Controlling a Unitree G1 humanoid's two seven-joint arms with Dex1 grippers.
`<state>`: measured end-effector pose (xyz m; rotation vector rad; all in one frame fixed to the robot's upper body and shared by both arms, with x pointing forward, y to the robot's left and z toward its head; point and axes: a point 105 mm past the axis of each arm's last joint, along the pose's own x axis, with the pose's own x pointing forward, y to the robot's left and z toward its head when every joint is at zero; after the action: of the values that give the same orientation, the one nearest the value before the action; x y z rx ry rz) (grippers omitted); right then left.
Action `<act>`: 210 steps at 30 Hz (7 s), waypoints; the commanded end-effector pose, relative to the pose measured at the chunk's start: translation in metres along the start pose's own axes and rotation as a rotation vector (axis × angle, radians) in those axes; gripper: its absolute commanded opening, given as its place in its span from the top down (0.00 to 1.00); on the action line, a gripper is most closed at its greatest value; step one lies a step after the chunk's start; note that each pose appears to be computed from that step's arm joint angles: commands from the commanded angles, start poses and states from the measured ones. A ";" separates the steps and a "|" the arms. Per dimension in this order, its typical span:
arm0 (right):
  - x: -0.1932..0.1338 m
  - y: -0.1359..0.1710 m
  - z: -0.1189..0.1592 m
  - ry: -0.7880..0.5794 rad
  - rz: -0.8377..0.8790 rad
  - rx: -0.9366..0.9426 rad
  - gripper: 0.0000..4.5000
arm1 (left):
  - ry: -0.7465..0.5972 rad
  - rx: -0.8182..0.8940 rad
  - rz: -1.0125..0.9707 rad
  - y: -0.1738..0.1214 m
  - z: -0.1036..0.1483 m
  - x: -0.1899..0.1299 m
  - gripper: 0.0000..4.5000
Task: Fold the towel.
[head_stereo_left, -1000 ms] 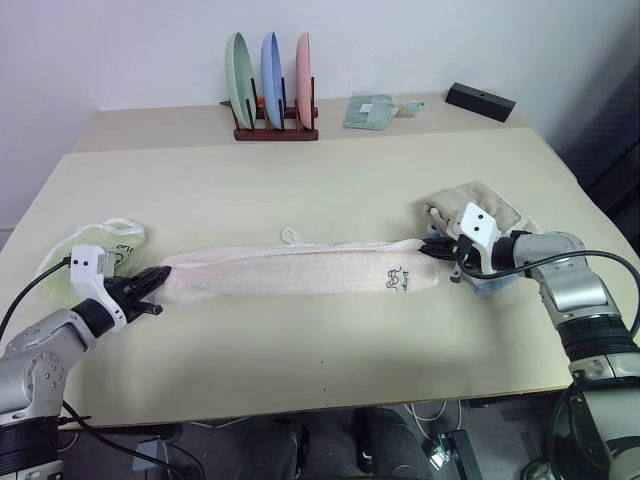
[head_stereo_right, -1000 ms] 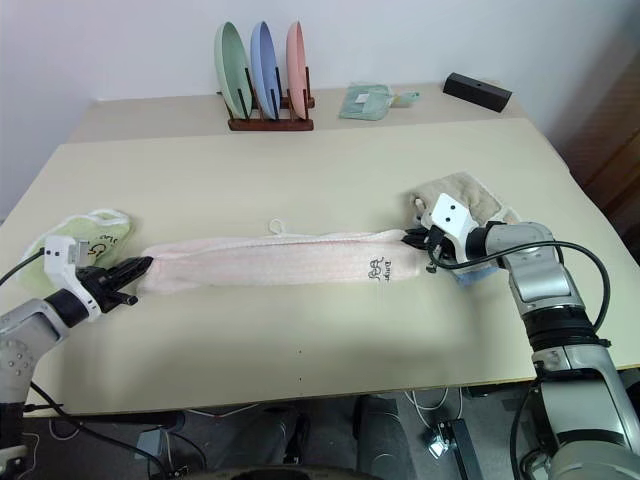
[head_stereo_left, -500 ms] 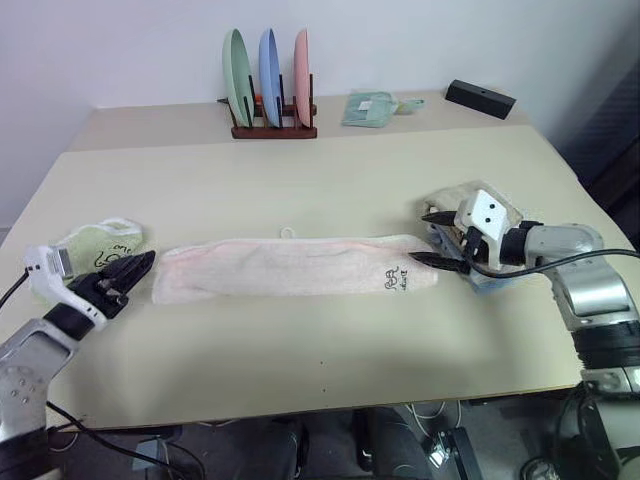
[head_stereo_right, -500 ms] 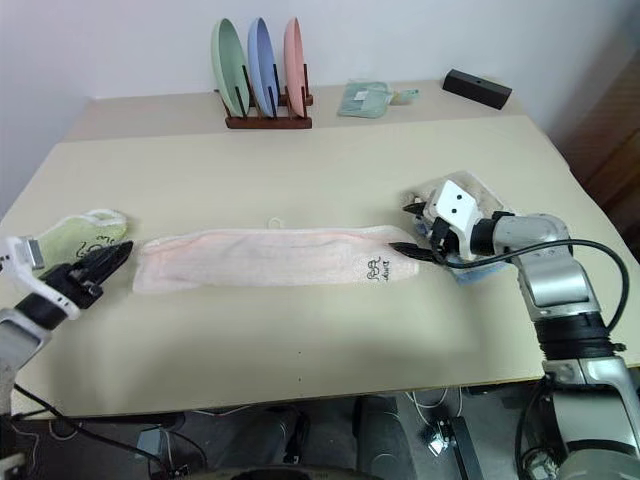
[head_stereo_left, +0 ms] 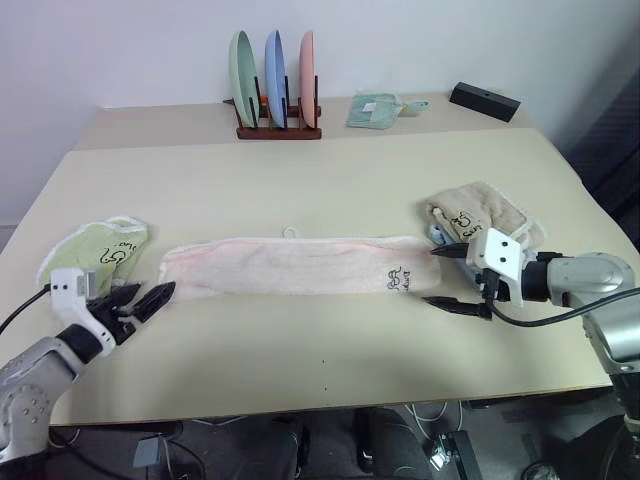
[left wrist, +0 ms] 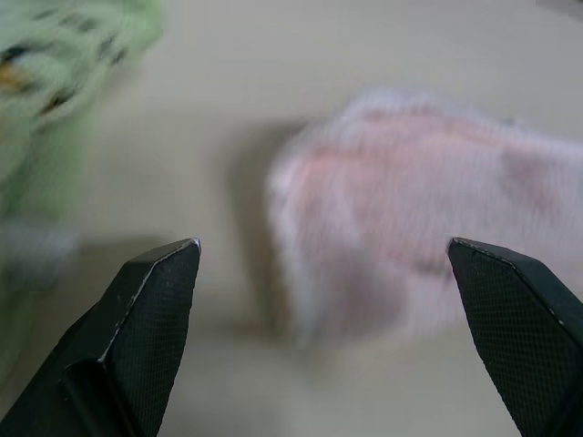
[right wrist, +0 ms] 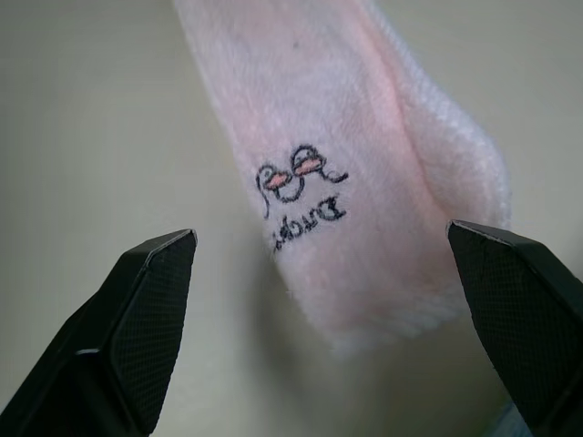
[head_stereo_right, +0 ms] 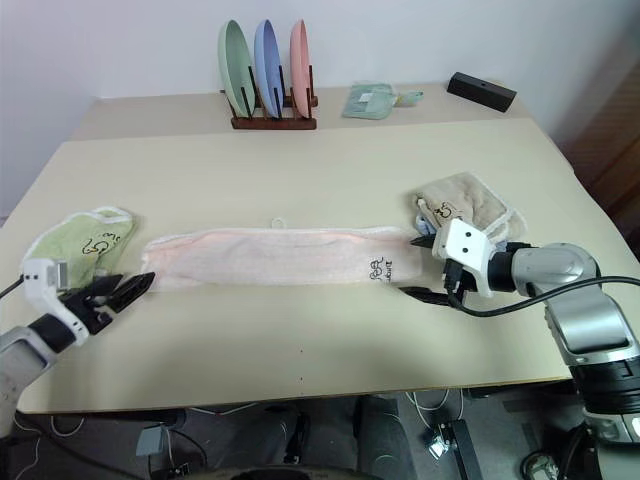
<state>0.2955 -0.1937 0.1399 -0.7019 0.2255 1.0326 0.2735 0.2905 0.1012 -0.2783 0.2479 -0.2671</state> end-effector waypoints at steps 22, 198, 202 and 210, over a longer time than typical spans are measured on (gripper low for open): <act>0.009 -0.015 -0.025 0.121 -0.098 -0.342 0.99 | -0.104 0.071 0.000 0.002 0.017 -0.004 1.00; 0.116 0.018 0.128 -0.445 -0.060 -0.158 0.03 | -0.198 -0.837 0.244 -0.044 -0.021 0.015 0.77; 0.115 0.020 0.127 -0.440 -0.066 -0.158 0.03 | -0.270 -0.784 0.228 -0.040 -0.006 0.010 0.99; 0.107 0.014 0.110 -0.388 -0.105 -0.129 0.03 | -0.406 -0.389 0.150 -0.041 0.053 -0.011 0.99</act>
<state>0.3240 -0.0398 0.1523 -0.5938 -0.1622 1.0928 0.2722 0.2658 0.1454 -0.7664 -0.0172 0.0257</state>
